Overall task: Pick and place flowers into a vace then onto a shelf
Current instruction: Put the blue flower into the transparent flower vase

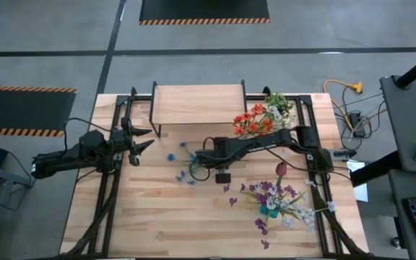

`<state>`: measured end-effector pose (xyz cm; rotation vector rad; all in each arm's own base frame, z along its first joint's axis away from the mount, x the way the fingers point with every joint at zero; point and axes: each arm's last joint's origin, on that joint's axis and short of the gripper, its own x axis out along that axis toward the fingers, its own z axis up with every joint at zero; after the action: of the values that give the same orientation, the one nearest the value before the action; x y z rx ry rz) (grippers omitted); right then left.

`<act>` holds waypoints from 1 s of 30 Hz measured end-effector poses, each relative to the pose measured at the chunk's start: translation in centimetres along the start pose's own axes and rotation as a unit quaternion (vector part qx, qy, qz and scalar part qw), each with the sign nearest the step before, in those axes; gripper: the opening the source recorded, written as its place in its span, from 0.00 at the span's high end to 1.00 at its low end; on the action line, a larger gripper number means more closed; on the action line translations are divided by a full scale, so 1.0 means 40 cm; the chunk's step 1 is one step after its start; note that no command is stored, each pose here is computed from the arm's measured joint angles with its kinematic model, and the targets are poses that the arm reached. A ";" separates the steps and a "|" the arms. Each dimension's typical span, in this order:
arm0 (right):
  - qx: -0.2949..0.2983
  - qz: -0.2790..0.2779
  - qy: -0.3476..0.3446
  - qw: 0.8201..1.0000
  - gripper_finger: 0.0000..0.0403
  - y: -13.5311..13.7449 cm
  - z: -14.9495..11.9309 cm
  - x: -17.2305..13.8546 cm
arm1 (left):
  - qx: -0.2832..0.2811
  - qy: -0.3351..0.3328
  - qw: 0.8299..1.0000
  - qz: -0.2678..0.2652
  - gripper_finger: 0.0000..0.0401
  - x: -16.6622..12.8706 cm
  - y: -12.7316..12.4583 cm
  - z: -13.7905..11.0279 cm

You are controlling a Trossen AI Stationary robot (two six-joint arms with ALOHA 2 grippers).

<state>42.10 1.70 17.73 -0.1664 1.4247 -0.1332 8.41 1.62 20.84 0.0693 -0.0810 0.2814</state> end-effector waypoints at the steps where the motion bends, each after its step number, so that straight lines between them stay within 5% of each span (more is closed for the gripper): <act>1: -0.003 0.000 -0.004 1.000 0.98 0.000 0.001 -0.012 | 0.000 0.000 1.000 0.000 0.56 0.000 0.000 0.000; 9: 0.002 0.011 -0.107 0.994 0.98 -0.014 -0.003 -0.160 | 0.000 0.000 1.000 0.000 0.56 0.000 0.000 0.000; 17: 0.036 0.011 -0.257 0.966 0.98 -0.047 -0.072 -0.315 | 0.000 0.000 1.000 0.000 0.56 0.000 0.000 0.000; 25: 0.093 -0.074 -0.357 0.926 0.98 -0.078 -0.162 -0.383 | 0.000 0.000 1.000 0.000 0.56 0.000 0.000 0.000; 30: 0.135 -0.131 -0.359 0.914 0.98 -0.087 -0.227 -0.369 | 0.000 0.000 1.000 0.000 0.56 0.000 0.000 0.000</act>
<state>31.04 0.80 31.48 -0.1548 0.6330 -0.4424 8.41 1.62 20.84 0.0692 -0.0819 0.2818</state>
